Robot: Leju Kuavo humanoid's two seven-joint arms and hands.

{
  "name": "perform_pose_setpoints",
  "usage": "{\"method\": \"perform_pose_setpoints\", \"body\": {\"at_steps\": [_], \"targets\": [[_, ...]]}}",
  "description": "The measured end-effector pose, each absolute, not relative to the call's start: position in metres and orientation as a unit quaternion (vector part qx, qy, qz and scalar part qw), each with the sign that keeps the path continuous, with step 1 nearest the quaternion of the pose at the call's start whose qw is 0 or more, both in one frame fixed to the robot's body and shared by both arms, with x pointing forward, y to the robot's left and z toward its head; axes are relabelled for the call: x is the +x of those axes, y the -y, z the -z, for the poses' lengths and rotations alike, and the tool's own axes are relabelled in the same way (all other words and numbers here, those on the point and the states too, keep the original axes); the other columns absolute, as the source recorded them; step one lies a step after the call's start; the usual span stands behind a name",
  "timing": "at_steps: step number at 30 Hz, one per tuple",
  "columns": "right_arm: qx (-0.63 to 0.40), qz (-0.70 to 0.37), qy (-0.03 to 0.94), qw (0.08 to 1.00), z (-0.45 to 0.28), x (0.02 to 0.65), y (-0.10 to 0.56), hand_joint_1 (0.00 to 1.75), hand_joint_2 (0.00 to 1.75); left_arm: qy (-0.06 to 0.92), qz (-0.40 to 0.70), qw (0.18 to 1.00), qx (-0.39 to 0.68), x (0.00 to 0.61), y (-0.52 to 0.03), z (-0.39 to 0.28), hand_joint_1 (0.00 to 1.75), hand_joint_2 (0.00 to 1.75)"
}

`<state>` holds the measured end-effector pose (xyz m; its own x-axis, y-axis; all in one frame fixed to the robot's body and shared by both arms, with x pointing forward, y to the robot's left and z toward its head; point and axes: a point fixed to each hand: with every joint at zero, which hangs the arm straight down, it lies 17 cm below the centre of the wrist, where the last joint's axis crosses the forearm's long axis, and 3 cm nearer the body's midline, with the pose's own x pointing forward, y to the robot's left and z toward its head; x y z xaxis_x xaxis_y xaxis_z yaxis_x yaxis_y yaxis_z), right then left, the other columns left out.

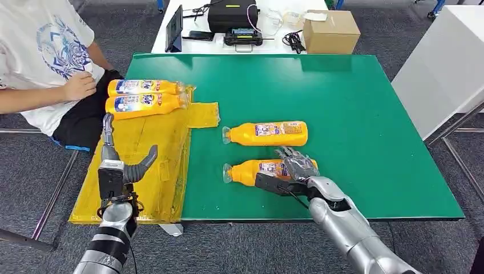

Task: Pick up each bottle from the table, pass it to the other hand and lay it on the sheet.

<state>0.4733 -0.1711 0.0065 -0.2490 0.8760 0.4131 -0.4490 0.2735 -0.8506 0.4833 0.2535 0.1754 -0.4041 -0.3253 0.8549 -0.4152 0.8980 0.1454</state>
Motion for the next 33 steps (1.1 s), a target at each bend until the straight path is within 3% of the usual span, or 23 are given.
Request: {"method": "perform_pose_setpoints", "body": {"at_steps": [2,3,4,15,22,33], "targets": [[-0.193,-0.574,0.541,0.584,-0.003,0.472,0.173,0.0,1.75,0.837,-0.044,0.5,0.22,0.484,-0.252,-0.175,0.0,1.75],[-0.191,-0.576,0.537,0.586,-0.001,0.471,0.175,0.37,1.75,0.837,-0.044,0.5,0.219,0.484,-0.252,-0.175,0.0,1.75],[-0.189,-0.578,0.534,0.588,0.0,0.47,0.177,1.69,1.75,0.837,-0.043,0.5,0.218,0.485,-0.251,-0.175,0.0,1.75],[-0.161,-0.586,0.537,0.585,0.003,0.464,0.186,1.75,1.75,0.838,-0.036,0.507,0.201,0.49,-0.239,-0.173,0.0,1.75],[-0.046,-0.516,0.672,0.529,-0.042,0.431,0.137,1.75,1.75,0.839,-0.051,0.52,0.148,0.495,-0.223,-0.172,0.0,1.75],[-0.03,-0.362,0.803,0.472,-0.139,0.417,0.098,1.75,1.75,0.831,-0.073,0.55,0.046,0.498,-0.193,-0.16,0.0,1.75]]}}
